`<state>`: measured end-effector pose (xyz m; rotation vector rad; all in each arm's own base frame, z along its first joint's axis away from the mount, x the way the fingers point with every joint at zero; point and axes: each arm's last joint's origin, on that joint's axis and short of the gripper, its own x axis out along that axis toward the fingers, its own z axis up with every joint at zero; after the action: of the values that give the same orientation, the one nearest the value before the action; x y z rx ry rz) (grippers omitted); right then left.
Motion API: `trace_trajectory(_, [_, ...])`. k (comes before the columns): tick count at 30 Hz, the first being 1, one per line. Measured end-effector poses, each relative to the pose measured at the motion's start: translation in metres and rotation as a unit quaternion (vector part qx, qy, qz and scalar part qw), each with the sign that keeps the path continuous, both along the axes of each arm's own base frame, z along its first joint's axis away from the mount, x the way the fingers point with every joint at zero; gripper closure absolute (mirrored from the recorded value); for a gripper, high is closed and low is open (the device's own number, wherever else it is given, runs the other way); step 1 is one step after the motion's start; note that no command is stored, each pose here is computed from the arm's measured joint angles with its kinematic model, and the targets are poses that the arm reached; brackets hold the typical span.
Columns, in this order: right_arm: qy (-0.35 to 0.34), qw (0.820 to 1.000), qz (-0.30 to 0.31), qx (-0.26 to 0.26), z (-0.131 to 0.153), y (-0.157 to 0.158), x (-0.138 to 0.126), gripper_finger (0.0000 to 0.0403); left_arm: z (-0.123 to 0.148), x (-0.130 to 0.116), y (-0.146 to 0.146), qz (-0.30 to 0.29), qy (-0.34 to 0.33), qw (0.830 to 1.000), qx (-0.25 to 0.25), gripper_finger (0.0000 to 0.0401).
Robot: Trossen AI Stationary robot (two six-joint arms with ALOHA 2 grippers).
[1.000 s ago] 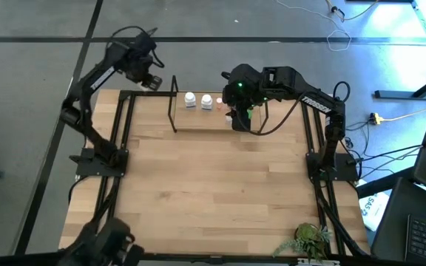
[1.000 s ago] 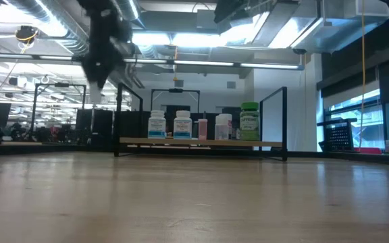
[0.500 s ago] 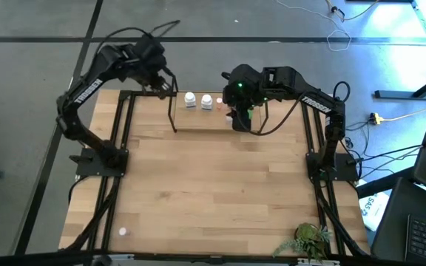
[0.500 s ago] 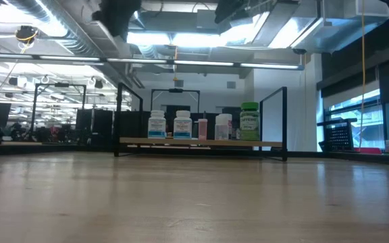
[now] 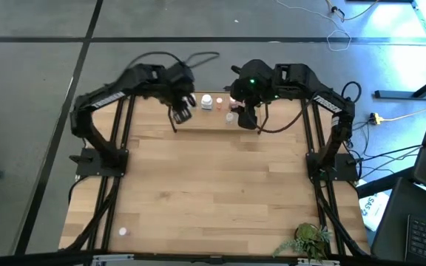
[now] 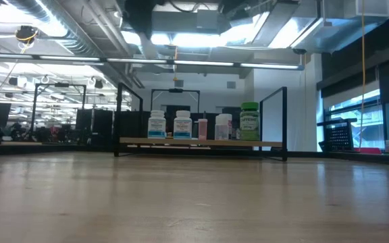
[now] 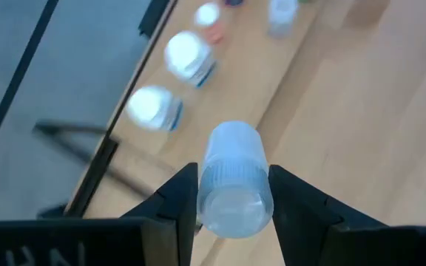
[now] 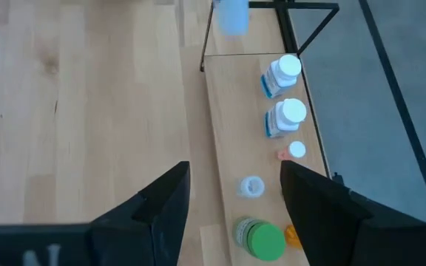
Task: Pick and place medicine bottles onto shelf by color
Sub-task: Put the transparent pill bottle on the shelf
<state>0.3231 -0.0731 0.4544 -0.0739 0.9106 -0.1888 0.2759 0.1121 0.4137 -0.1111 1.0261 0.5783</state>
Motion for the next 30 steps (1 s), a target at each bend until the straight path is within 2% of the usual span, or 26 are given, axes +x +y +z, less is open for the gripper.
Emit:
trace_trajectory(4, [0.001,1.000,-0.001,0.001,0.000,0.000,0.000,0.0190,-0.016,0.028,-0.002,-0.026,0.001,1.000,0.003,0.0272])
trace_trajectory(12, [0.010,1.000,-0.008,0.008,0.000,0.001,-0.003,0.0190,-0.065,0.070,0.008,-0.064,0.066,0.995,-0.030,0.0272])
trace_trajectory(18, [0.013,1.000,-0.007,0.009,-0.001,0.001,-0.004,0.0190,-0.102,0.097,0.018,-0.086,0.104,0.990,-0.033,0.0272])
trace_trajectory(24, [0.013,1.000,-0.007,0.009,-0.001,0.001,-0.004,0.0190,-0.137,0.114,0.032,-0.085,0.135,0.986,-0.043,0.0272])
trace_trajectory(30, [0.013,1.000,-0.006,0.008,-0.001,0.001,-0.004,0.0190,-0.160,0.120,0.048,-0.075,0.151,0.984,-0.051,0.0272])
